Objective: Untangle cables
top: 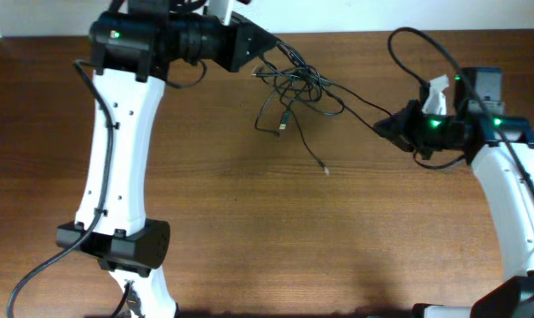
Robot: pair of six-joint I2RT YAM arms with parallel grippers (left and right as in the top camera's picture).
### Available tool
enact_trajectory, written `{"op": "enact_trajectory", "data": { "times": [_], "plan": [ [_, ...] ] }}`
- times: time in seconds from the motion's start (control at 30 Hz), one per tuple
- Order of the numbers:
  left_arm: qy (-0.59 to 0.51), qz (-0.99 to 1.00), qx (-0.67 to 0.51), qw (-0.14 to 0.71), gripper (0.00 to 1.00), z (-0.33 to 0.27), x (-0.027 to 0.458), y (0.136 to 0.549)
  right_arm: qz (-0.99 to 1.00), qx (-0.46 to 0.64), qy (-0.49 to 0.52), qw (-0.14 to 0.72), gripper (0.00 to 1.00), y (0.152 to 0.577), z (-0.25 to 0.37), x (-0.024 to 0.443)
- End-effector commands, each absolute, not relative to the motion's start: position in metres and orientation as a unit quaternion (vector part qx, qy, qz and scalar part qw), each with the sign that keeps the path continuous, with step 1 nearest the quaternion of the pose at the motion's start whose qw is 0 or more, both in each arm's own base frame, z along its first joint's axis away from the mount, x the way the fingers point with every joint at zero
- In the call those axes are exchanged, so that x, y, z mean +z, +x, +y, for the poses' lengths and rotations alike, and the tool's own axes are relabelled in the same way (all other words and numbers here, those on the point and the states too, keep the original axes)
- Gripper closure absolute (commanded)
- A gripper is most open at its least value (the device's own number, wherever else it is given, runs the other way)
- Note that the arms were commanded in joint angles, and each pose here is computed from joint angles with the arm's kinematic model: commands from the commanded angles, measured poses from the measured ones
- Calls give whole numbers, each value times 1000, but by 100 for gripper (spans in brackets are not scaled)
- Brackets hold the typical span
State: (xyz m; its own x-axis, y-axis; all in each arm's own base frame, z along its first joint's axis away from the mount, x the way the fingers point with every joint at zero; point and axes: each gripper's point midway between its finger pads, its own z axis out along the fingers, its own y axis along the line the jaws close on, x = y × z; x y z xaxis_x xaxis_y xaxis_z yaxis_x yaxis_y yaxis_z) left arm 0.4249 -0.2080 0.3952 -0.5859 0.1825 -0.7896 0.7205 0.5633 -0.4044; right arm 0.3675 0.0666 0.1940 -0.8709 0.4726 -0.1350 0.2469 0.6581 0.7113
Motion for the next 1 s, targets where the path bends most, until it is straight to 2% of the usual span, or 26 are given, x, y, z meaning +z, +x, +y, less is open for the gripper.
{"op": "enact_trajectory", "data": {
  "times": [0.0,0.07,0.17,0.23,0.27,0.3,0.33,0.4,0.47,0.57,0.6,0.7,0.77,0.87,0.93,0.97],
  "plan": [
    [198,807,-285,478,100,-111,459,432,927,200,293,124,96,338,-38,127],
    [175,831,-262,458,100,-102,443,434,928,235,261,126,96,335,-35,132],
    [116,867,-185,448,100,-73,425,446,916,260,278,128,96,329,-48,136],
    [129,868,-197,437,100,-86,422,440,893,381,158,181,92,343,-7,171],
    [140,868,-205,431,100,-98,421,437,878,419,108,205,74,348,10,193],
    [152,867,-221,420,100,-110,418,433,873,427,71,224,49,354,25,215],
    [167,866,-251,399,100,-125,411,428,872,425,35,240,39,358,41,234],
    [191,864,-304,352,100,-154,394,421,866,423,-39,265,35,363,79,273],
    [217,849,-362,318,100,-185,386,415,867,406,-66,282,30,374,116,297],
    [220,833,-423,281,100,-208,386,406,850,406,-130,310,29,377,168,311],
    [207,835,-433,271,100,-210,387,405,840,404,-162,324,29,375,191,317],
    [217,818,-467,255,100,-222,394,394,856,356,-161,340,30,380,217,308],
    [203,816,-484,241,100,-224,397,391,848,359,-179,347,35,378,233,310],
    [204,800,-519,222,100,-229,406,382,858,320,-176,362,55,388,242,299],
    [203,798,-522,225,100,-226,408,384,861,315,-173,358,89,392,243,292],
    [196,801,-517,230,100,-220,407,388,859,317,-174,363,96,393,243,295]
  ]
}}
